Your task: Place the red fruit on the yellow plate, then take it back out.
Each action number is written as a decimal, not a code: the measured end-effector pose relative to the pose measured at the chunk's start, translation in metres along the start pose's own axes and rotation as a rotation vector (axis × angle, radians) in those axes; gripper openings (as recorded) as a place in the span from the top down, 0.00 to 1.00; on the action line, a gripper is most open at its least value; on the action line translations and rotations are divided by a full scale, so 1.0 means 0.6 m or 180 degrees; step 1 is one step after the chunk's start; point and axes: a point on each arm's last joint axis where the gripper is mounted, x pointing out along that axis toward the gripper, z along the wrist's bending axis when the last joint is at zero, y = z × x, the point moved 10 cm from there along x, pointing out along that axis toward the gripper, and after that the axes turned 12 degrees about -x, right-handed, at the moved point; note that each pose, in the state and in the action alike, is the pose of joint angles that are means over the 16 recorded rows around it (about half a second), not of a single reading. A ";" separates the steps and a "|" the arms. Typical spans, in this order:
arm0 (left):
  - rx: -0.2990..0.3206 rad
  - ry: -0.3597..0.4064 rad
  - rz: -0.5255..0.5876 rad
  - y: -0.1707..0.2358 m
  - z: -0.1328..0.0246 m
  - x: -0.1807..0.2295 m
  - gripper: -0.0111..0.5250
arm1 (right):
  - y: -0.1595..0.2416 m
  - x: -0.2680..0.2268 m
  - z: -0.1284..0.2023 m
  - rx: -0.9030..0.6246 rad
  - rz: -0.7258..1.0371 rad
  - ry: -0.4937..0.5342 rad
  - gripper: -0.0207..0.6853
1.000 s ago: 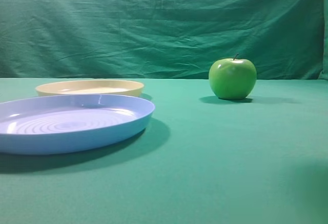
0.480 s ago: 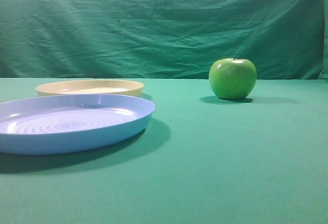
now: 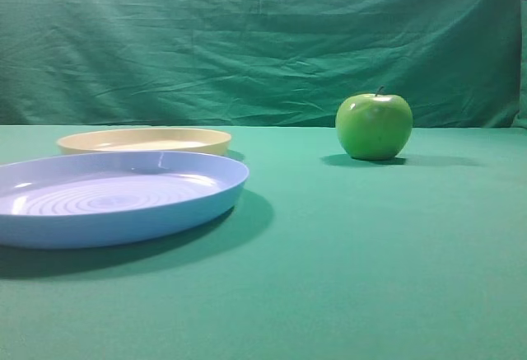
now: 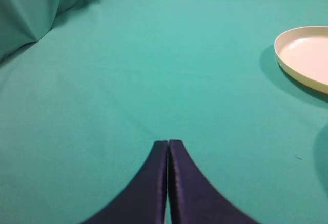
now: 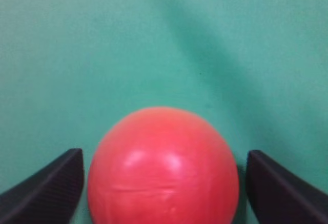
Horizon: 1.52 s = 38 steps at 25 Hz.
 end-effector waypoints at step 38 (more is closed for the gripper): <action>0.0004 0.0000 0.0000 0.000 0.000 0.000 0.98 | 0.017 -0.473 0.047 0.0053 -0.1660 0.0262 0.97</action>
